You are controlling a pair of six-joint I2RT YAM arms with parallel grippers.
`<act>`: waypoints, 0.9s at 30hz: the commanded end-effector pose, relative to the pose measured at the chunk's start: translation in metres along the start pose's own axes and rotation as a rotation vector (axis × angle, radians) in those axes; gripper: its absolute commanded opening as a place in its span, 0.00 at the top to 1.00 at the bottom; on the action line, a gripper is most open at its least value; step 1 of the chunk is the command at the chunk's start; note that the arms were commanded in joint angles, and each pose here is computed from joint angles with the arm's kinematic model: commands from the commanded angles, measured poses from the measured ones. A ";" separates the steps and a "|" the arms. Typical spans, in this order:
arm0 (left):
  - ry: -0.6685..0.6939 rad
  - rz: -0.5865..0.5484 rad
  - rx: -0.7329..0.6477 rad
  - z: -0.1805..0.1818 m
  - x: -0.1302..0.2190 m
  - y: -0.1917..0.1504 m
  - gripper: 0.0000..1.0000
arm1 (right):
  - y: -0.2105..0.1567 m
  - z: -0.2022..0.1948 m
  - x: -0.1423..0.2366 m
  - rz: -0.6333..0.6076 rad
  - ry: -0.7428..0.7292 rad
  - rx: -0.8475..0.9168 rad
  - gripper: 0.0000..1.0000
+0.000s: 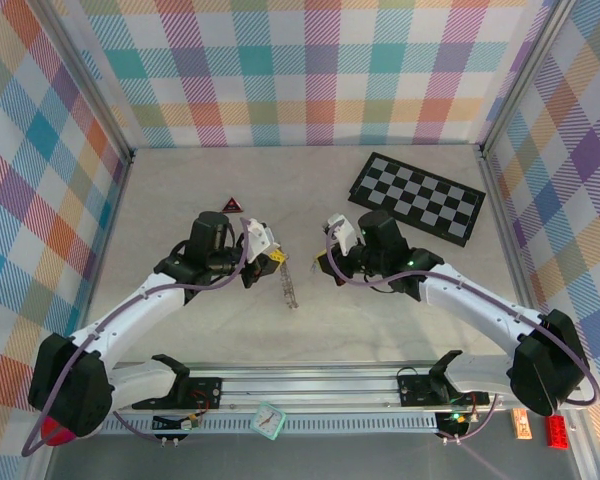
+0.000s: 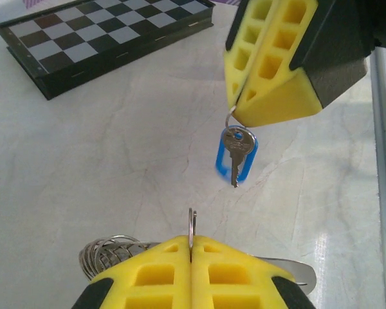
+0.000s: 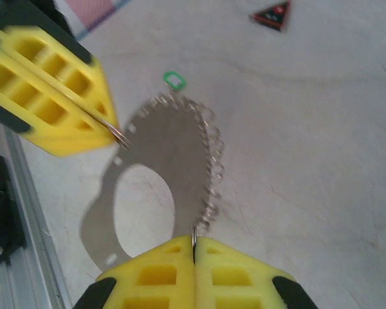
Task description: Put the keys on the keyring
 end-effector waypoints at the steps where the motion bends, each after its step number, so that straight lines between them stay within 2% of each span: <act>1: -0.054 -0.043 -0.010 -0.002 0.003 0.014 1.00 | 0.019 0.010 0.000 -0.106 0.100 0.088 1.00; 9: -0.072 -0.040 0.008 -0.002 0.000 0.013 1.00 | 0.025 0.016 -0.014 -0.099 0.157 0.112 1.00; 27: -0.081 -0.025 0.026 -0.001 -0.005 0.011 1.00 | 0.032 0.019 -0.032 -0.118 0.187 0.100 1.00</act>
Point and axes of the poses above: each hand's point on the last joint's axis, 136 mm out from that joint toward the fingers, its own x axis back along the fingers, its own z axis along the line the jaws close on, y = z × x, the point moved 8 cm from there along x, back along the fingers, and after that the axes turned 12 degrees about x, right-handed, at the moved point
